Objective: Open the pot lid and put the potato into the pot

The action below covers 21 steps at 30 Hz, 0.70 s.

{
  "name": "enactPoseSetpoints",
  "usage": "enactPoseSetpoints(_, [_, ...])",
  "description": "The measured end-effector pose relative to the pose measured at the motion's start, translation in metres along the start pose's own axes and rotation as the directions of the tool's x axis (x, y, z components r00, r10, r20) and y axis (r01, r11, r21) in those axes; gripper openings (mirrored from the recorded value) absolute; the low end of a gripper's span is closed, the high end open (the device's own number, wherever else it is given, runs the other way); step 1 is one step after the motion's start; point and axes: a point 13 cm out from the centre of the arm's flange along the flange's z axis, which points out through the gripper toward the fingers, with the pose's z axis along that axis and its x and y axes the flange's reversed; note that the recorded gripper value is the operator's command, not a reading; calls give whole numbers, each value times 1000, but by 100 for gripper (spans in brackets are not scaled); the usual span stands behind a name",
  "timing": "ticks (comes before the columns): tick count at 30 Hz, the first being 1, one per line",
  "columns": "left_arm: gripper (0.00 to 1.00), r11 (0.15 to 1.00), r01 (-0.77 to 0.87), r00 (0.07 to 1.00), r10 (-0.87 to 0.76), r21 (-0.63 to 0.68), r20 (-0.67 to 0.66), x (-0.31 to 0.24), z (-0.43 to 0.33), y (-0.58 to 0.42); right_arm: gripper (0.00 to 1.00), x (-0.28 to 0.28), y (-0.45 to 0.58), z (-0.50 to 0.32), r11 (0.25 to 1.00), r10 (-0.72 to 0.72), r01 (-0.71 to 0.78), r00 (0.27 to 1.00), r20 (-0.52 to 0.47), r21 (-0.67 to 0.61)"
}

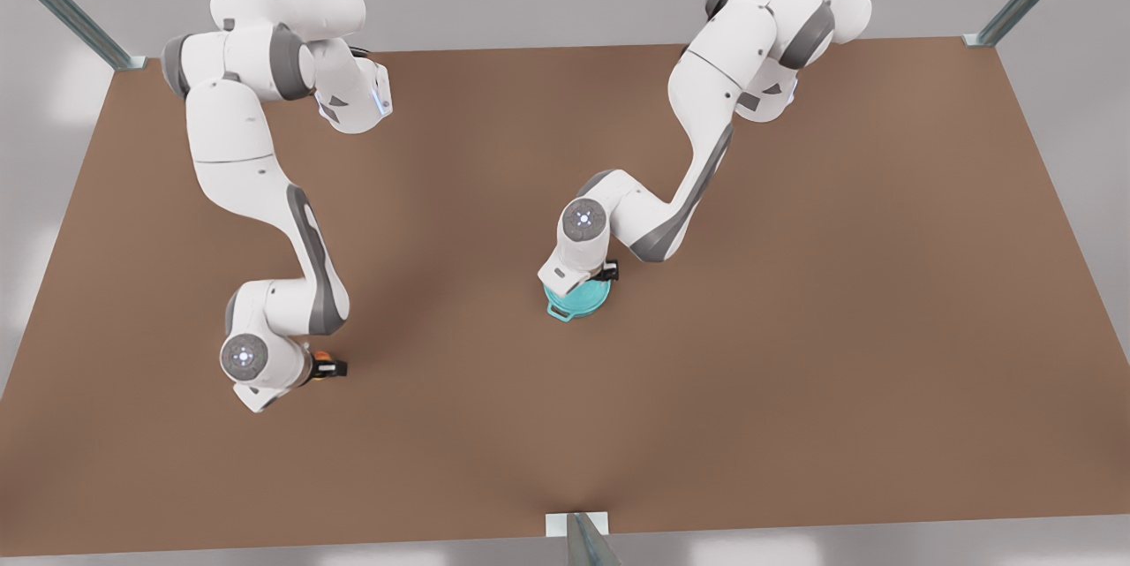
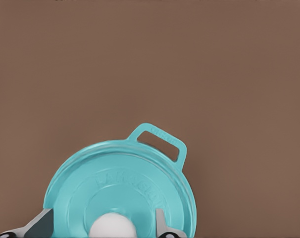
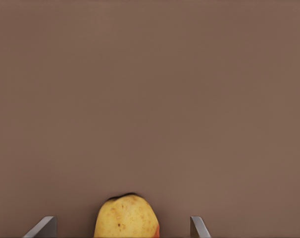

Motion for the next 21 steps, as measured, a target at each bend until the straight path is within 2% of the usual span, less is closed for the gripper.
enactPoseSetpoints(5, [100,1000,23,1000,-23,-11,-6,6,10,3,100,2,10,10,999,14,-15,1000,-10,-30])
enactPoseSetpoints(6, [84,1000,27,1000,-27,-11,-5,6,10,3,100,3,12,12,999,17,-17,1000,-14,-35])
enactPoseSetpoints(7, [57,999,31,999,-32,-11,-4,6,9,3,100,5,13,13,999,18,-19,1000,-17,-40])
enactPoseSetpoints(8, [40,999,36,999,-36,-11,-1,5,7,3,100,6,15,14,999,18,-19,1000,-20,-44])
enactPoseSetpoints(9, [33,999,38,999,-38,-13,1,5,5,4,100,7,16,15,999,18,-20,1000,-21,-48])
enactPoseSetpoints(12, [26,999,40,999,-40,-30,15,0,-2,8,100,8,17,15,998,22,-23,999,-24,-58])
enactPoseSetpoints(16, [25,998,58,998,-57,-37,40,-14,-20,12,100,12,7,10,997,33,-35,999,-27,-68])
enactPoseSetpoints(18, [25,992,124,991,-122,-23,63,-56,-47,42,100,14,4,8,997,32,-34,999,-30,-70])
enactPoseSetpoints(21, [25,962,270,962,-267,-33,58,-131,-49,152,98,20,0,9,997,29,-32,999,-39,-73])
